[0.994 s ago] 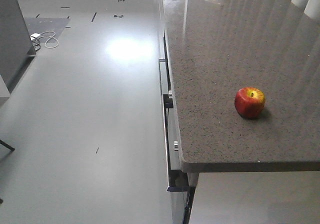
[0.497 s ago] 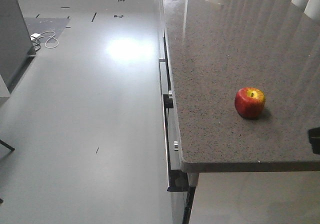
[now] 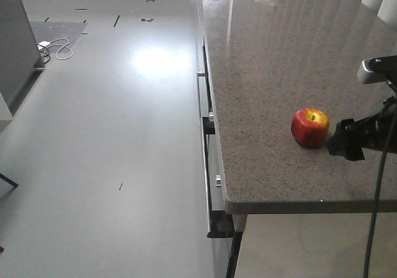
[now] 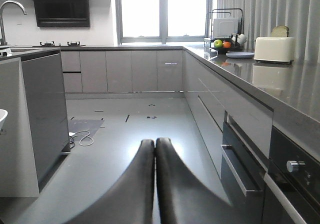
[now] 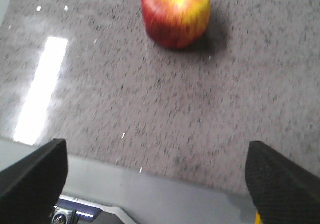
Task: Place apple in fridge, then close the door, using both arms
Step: 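Reach the right gripper down over the red-yellow apple, then close the right gripper on the apple and lift it off the counter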
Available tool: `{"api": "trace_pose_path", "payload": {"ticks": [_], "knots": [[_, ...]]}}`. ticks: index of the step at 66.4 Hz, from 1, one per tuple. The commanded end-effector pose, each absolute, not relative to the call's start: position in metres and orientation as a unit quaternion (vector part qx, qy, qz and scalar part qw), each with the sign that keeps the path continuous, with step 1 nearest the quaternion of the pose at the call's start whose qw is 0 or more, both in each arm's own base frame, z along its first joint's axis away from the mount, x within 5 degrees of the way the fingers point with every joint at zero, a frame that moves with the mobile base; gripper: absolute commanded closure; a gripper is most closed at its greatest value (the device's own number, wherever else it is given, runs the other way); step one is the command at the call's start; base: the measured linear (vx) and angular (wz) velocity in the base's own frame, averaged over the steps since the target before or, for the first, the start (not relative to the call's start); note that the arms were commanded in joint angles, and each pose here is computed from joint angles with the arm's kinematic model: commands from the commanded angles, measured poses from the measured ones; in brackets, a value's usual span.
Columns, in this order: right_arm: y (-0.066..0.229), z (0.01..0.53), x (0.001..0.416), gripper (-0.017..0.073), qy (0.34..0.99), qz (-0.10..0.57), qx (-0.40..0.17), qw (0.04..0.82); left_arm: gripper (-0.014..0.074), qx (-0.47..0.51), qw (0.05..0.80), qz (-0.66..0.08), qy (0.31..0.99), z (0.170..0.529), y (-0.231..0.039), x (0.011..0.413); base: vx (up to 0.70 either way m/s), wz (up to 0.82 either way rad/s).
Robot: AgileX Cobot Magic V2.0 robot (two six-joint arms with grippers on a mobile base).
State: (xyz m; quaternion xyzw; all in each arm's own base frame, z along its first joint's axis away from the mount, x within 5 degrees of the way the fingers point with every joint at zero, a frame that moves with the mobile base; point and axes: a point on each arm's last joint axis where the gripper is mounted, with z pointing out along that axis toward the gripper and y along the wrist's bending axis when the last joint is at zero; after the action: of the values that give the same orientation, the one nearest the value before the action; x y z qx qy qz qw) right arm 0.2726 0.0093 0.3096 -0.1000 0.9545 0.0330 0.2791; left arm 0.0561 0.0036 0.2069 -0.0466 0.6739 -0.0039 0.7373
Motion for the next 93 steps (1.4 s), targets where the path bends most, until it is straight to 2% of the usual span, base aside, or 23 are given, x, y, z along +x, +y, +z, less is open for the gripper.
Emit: {"api": "trace_pose_path", "payload": {"ticks": [1, 26, 44, 65, 77, 93], "knots": [[0.007, 0.323, 0.292, -0.014, 0.938, 0.018, -0.113, 0.327, 0.06, -0.046, 0.773, -0.009, 0.633, 0.22, 0.003, 0.053, 0.0, 0.0], [0.024, 0.296, 0.362, -0.0132, 0.939, 0.013, -0.16, 0.305, 0.06, -0.046, 0.773, -0.009, 0.633, 0.22, 0.003, 0.053, 0.0, 0.0], [0.033, 0.273, 0.405, -0.0126, 0.942, 0.013, -0.164, 0.293, 0.06, -0.046, 0.773, -0.009, 0.633, 0.22, 0.003, 0.053, 0.0, 0.0], [0.029, 0.257, 0.426, -0.0106, 0.943, -0.013, -0.173, 0.283, 0.06, -0.046, 0.773, -0.009, 0.633, 0.22, 0.003, 0.053, 0.0, 0.0], [0.029, 0.249, 0.429, -0.0042, 0.945, -0.015, -0.175, 0.276, 0.06, -0.046, 0.773, -0.009, 0.633, 0.22, 0.003, 0.053, 0.0, 0.0], [0.029, 0.25, 0.428, 0.0162, 0.947, -0.012, -0.172, 0.272, 0.06, -0.046, 0.773, -0.009, 0.633, 0.22, 0.003, 0.053, 0.0, 0.0]]}}
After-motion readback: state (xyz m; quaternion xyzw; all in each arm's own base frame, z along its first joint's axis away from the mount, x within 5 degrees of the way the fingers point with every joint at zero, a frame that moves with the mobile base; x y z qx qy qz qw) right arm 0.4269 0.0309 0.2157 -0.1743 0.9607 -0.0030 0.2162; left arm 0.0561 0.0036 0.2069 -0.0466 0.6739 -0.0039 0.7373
